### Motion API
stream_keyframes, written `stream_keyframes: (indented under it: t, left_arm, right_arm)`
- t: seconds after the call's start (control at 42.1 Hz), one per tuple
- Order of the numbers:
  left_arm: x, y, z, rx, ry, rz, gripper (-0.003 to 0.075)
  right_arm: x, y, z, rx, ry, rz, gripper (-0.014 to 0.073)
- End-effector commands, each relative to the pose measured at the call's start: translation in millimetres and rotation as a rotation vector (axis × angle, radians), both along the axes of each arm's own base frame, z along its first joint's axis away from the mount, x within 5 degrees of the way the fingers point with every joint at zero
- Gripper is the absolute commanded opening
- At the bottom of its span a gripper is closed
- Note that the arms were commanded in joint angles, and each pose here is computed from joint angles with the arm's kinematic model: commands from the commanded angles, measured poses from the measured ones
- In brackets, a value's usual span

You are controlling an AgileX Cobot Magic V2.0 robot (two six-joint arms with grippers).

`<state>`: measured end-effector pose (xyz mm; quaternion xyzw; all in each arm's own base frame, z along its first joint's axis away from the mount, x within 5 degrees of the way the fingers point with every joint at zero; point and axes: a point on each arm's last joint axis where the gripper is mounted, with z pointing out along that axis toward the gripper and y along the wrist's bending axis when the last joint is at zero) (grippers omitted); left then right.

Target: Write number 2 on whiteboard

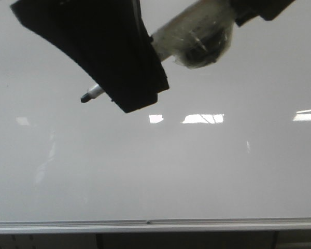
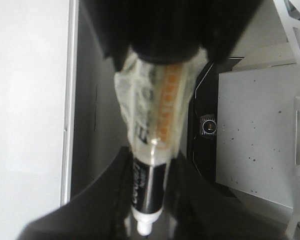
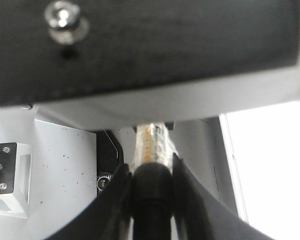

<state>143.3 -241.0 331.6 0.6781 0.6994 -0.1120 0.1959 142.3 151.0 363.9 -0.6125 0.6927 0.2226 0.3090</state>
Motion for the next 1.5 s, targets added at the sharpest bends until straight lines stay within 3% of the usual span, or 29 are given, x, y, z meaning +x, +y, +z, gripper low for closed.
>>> stream_keyframes:
  t: [0.0, 0.119, 0.309, 0.404, 0.547, 0.665, 0.761, 0.856, 0.998, 1.307, 1.474]
  left_arm:
    - [-2, -1, 21, -0.109, -0.052, 0.007, -0.002]
    - [-2, -2, 22, -0.121, -0.044, 0.009, 0.0043]
    - [-1, 6, 31, -0.15, -0.072, 0.032, 0.0429]
    - [0, 20, 42, -0.175, -0.079, 0.084, 0.0518]
    - [1, 51, 60, -0.228, -0.092, 0.2, 0.0511]
    - [-3, 80, 70, -0.305, -0.111, 0.324, 0.0511]
    - [-9, 102, 73, -0.36, -0.119, 0.426, 0.0511]
    - [-14, 118, 71, -0.391, -0.134, 0.494, 0.0511]
    - [-17, 133, 66, -0.408, -0.156, 0.554, 0.0511]
    - [-15, 136, 62, -0.417, -0.168, 0.577, 0.0511]
    - [-15, 136, 62, -0.42, -0.17, 0.577, 0.0511]
  right_arm:
    - [-3, 0, 14, 0.051, -0.039, 0.005, 0.0057]
    - [-3, 0, 14, 0.05, -0.039, 0.004, 0.0017]
    - [-2, 0, 14, 0.042, -0.047, 0.003, 0.0015]
    - [0, -6, 17, 0.021, -0.064, -0.037, 0.0015]
    - [9, -25, 28, -0.06, -0.113, -0.202, 0.0015]
    - [15, -50, 32, -0.147, -0.118, -0.427, 0.0015]
    - [16, -68, 35, -0.153, -0.087, -0.618, 0.0015]
    - [13, -82, 38, -0.086, -0.06, -0.768, 0.0015]
    - [5, -99, 34, 0.048, -0.156, -0.894, 0.0015]
    - [10, -113, -26, 0.261, -0.223, -1.088, 0.0015]
    - [20, -119, -38, 0.377, -0.319, -1.151, 0.0015]
